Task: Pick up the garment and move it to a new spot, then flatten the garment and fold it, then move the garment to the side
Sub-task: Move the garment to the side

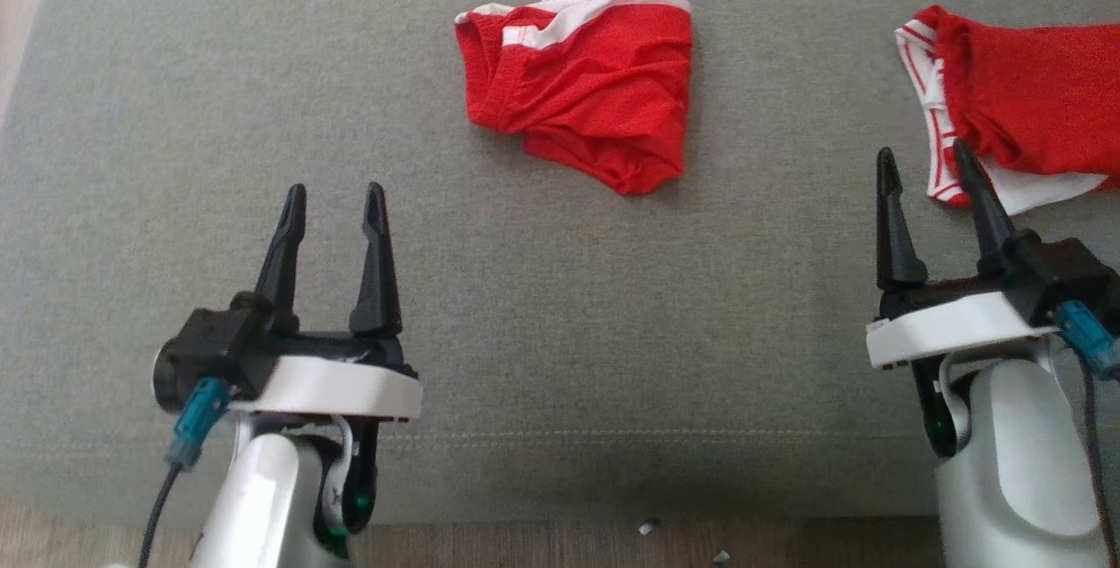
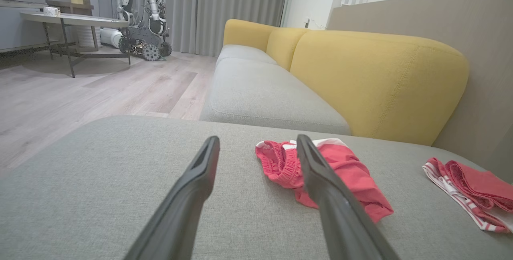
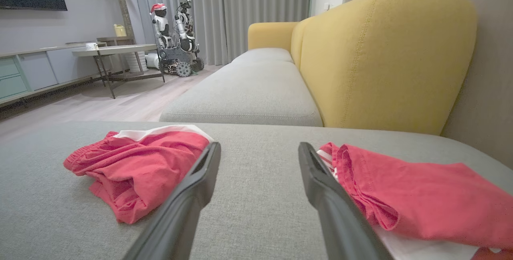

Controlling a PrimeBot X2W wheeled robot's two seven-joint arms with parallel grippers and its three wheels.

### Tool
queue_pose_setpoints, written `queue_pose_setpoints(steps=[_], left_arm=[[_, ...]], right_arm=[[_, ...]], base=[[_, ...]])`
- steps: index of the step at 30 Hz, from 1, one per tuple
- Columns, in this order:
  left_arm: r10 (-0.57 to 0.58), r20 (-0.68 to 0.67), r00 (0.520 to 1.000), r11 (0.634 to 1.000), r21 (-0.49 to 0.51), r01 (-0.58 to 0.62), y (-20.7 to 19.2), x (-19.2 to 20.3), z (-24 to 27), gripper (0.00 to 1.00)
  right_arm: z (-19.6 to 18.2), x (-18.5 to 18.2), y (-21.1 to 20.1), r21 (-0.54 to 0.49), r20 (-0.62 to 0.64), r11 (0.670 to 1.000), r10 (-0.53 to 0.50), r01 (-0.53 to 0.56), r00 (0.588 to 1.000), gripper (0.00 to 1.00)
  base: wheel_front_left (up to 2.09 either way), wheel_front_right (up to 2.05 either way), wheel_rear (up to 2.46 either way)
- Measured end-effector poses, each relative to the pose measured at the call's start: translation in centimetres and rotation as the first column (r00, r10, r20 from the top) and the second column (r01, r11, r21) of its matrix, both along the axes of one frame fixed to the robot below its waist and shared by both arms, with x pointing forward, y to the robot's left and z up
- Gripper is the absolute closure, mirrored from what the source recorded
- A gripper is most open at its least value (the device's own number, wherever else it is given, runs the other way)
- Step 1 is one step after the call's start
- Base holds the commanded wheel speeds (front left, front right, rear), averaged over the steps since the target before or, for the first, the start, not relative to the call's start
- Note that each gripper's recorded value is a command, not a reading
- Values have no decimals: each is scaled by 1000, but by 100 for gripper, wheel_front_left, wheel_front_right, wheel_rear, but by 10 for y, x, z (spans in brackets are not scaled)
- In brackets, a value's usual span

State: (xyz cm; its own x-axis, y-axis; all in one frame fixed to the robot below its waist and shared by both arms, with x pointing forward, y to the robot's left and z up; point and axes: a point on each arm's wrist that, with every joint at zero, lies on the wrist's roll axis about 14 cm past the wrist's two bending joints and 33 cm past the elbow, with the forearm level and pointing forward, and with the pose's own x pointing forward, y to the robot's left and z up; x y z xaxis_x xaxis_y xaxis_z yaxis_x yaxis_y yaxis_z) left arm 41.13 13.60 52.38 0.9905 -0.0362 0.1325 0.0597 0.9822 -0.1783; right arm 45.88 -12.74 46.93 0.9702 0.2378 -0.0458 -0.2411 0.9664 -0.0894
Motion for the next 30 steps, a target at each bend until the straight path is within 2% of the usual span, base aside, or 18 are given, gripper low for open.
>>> queue_pose_setpoints(steps=[5,11,14,20,26,30], left_arm=[[0,-11,1000,1000,1,0,0,0,-4,0],[13,-41,999,1000,10,-13,5,0,-14,0],[24,-49,999,1000,19,-23,9,2,-17,0],[64,-79,995,998,27,-62,22,-1,-25,0],[101,-120,988,995,35,-97,32,-7,-37,0],[116,-137,984,993,38,-112,35,-9,-41,0]], right_arm=[[-17,6,14,63,-93,998,18,-12,996,0],[-34,32,45,261,-252,965,78,-10,965,0],[-44,45,63,332,-336,943,126,-8,933,0],[-73,60,89,423,-497,905,199,36,845,0],[-92,73,111,470,-583,880,249,71,773,0],[-94,85,125,489,-597,869,274,72,754,0]], base=[[0,0,0],[0,0,0],[0,0,0],[0,0,0],[0,0,0],[0,0,0]])
